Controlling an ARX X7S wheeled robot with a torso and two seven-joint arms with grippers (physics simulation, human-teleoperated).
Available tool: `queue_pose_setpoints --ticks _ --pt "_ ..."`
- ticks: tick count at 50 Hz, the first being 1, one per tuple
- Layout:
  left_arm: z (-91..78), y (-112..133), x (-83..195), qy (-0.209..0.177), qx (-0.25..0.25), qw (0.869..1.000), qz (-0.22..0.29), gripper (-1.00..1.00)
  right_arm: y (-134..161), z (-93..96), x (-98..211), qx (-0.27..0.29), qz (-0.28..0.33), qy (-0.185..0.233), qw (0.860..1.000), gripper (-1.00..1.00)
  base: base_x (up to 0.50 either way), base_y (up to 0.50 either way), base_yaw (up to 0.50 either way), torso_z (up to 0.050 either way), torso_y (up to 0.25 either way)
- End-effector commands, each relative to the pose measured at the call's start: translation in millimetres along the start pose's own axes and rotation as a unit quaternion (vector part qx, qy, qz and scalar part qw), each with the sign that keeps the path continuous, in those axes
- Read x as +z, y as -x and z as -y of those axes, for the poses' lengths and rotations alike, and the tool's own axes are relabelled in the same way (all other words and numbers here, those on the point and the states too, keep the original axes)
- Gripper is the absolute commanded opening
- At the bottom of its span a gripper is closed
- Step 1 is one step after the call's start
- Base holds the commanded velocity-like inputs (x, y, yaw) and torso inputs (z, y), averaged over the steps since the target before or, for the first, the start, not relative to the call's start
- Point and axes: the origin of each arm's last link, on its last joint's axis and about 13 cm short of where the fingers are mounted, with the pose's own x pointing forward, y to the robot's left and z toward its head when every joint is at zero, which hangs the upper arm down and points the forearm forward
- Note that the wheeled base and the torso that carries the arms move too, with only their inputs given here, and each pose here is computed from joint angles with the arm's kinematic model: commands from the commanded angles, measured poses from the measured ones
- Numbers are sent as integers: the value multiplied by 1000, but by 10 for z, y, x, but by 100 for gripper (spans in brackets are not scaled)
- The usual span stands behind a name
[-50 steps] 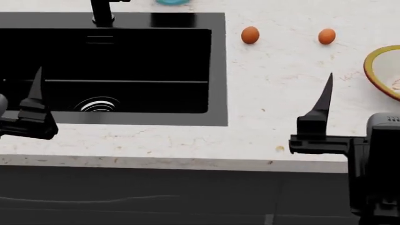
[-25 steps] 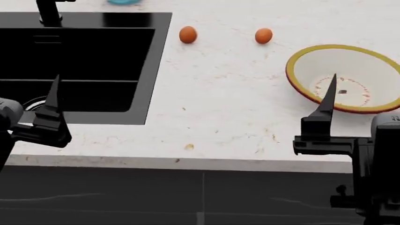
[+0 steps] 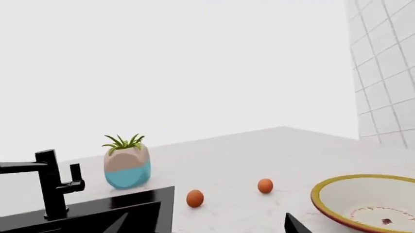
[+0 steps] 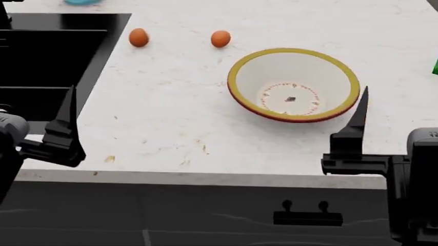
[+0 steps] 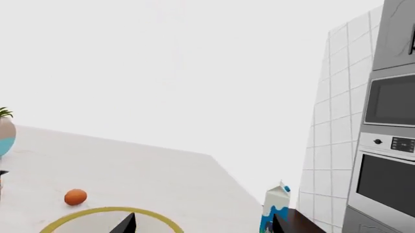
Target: Place the eggs and milk next to the bowl.
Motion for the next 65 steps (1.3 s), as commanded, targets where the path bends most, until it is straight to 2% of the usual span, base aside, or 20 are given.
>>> queue_pose_setpoints --ticks 1,4,10,21,51,65 --pt "-54 -15 -11 -6 21 1000 18 100 -5 4 11 5 -1 -1 1000 100 0 -500 0 0 0" --pt "-55 -19 -6 3 24 1000 15 100 -12 -11 10 9 -1 -1 1000 100 0 -500 0 0 0" --pt "-57 -14 -27 -2 23 1000 14 100 -15 -14 -11 10 -4 1 1000 100 0 -334 0 0 0" --pt "-50 -12 -32 -3 22 1000 12 100 -10 -27 -37 16 -10 -3 1000 100 25 -21 0 0 0" --pt "-69 6 -33 5 26 999 18 100 22 -44 19 27 -6 4 1000 100 411 -111 0 0 0" --pt "-99 31 -19 21 28 999 26 100 35 -56 54 30 -6 12 999 100 413 -77 0 0 1"
